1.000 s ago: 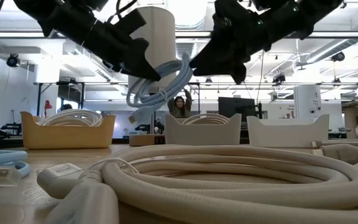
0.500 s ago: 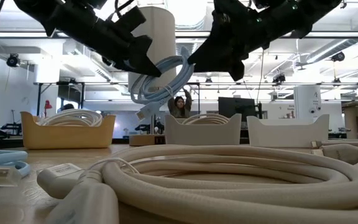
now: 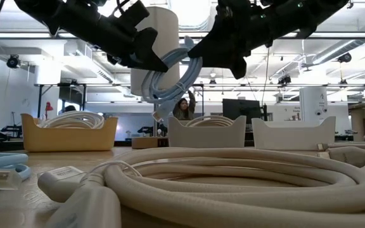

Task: Sort HDMI cables
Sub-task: Put the top blue HDMI cable into the white bin, then put the brown HDMI cable into the gray bin

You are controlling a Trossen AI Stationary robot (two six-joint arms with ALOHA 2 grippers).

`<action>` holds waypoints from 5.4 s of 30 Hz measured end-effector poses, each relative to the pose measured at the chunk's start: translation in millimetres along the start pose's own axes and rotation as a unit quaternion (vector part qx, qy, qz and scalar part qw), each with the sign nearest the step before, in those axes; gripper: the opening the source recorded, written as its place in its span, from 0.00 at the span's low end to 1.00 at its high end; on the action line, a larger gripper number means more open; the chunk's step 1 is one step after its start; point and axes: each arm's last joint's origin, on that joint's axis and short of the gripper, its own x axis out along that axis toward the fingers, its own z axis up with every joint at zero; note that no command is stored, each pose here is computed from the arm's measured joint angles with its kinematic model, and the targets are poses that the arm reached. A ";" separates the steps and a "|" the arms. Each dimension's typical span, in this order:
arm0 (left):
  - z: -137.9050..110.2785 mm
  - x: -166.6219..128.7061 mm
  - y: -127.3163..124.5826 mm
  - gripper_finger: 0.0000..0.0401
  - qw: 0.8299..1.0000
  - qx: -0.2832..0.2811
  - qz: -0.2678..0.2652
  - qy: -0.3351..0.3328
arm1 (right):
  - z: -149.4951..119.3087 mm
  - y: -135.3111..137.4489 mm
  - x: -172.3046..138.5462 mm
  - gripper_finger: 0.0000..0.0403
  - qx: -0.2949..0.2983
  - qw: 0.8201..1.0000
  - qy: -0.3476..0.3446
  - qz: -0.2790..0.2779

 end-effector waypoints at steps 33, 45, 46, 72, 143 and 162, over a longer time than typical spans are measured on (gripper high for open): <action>-2.8 -0.5 -0.9 0.29 1.000 0.005 -0.011 0.012 | 4.1 -2.8 -8.8 0.11 -0.030 0.999 0.009 -0.019; -3.9 -0.5 -0.6 0.35 1.000 0.000 -0.008 0.016 | 23.7 -5.2 -58.0 0.12 -0.036 0.983 0.159 -0.084; -4.2 -0.5 -0.6 0.35 1.000 0.001 -0.008 0.017 | 28.6 -4.5 -64.1 0.12 -0.039 0.981 0.169 -0.087; -7.0 -0.5 -0.2 0.35 1.000 0.008 -0.006 0.027 | 92.6 -78.1 -149.0 0.12 -0.092 0.898 0.374 -0.214; -13.4 -0.5 0.7 0.35 0.998 0.028 -0.004 0.053 | 80.4 -143.3 -116.2 0.26 0.039 0.894 0.416 -0.160; -13.8 -0.8 -2.6 0.35 0.997 0.000 -0.058 0.059 | -3.4 -62.1 -105.5 0.34 0.152 0.831 0.499 -0.195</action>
